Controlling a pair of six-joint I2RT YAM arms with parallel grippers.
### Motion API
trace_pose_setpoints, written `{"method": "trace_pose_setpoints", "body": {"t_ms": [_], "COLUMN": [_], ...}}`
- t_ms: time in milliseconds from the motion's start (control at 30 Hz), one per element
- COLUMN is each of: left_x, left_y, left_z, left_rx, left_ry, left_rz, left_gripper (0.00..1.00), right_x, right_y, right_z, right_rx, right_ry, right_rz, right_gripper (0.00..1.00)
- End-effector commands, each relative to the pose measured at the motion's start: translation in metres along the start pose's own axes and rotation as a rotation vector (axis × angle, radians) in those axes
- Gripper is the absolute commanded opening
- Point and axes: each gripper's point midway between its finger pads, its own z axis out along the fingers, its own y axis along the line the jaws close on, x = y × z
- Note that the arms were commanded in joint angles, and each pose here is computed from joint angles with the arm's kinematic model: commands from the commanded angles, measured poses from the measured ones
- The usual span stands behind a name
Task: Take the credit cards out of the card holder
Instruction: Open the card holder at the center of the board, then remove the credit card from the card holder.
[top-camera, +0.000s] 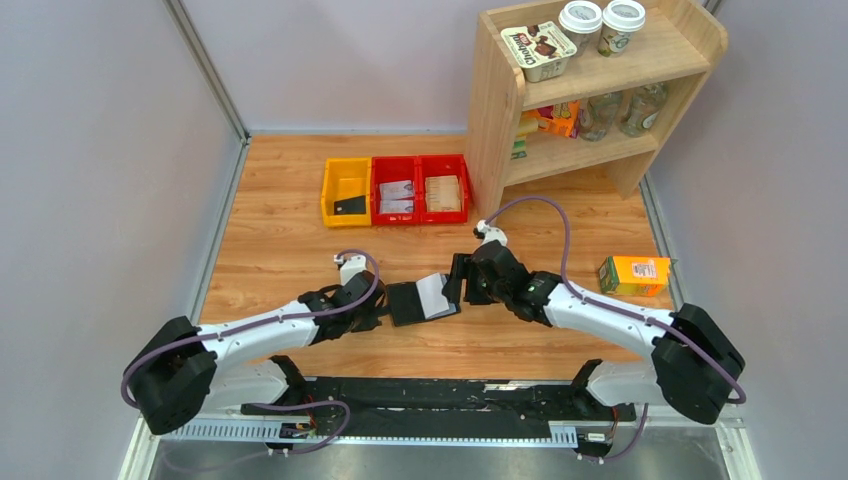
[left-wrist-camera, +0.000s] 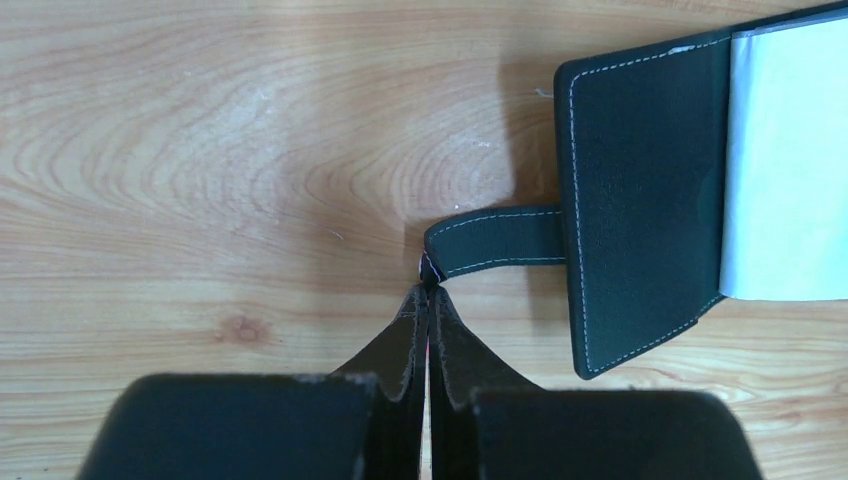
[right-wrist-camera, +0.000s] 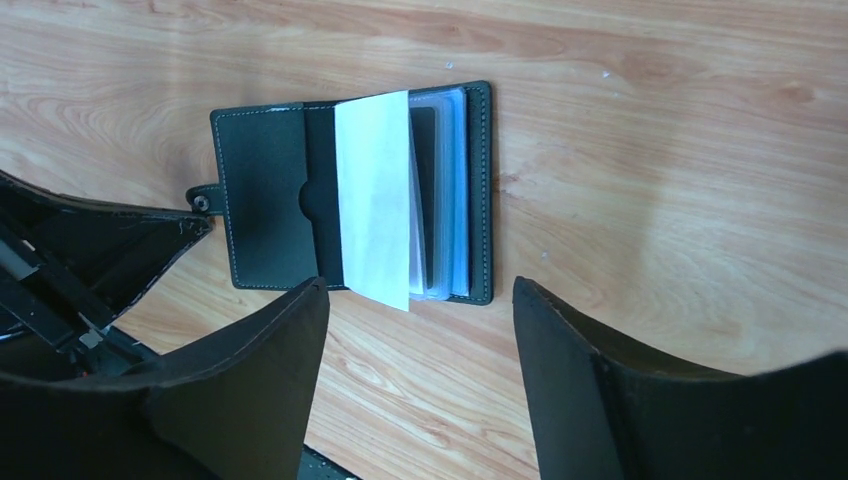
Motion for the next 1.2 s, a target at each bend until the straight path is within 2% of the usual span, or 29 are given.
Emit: {"method": "trace_pose_setpoints", "body": {"t_ms": [0, 267, 533, 933, 1167], "left_x": [-0.007, -0.002, -0.002, -0.002, -0.002], "left_y": [0.004, -0.001, -0.003, -0.007, -0.010], "left_z": [0.002, 0.007, 0.007, 0.006, 0.005], "left_rx": [-0.047, -0.034, -0.024, -0.006, 0.009], "left_ry": [0.001, 0.024, 0.027, 0.030, 0.031], "left_rz": [0.061, 0.074, 0.074, 0.068, 0.060], "left_gripper": [0.00, 0.00, 0.00, 0.00, 0.00], "right_x": [-0.008, 0.009, 0.016, 0.019, 0.009], "right_y": [0.027, 0.035, 0.042, 0.047, 0.069], "right_z": [0.007, 0.025, 0.036, 0.036, 0.025], "right_rx": [-0.116, -0.144, -0.169, -0.200, -0.283], "right_ry": [0.003, 0.098, 0.141, 0.162, 0.154], "right_rz": [0.000, 0.002, 0.015, 0.020, 0.017], "right_gripper": [0.69, 0.69, 0.67, 0.65, 0.63]}}
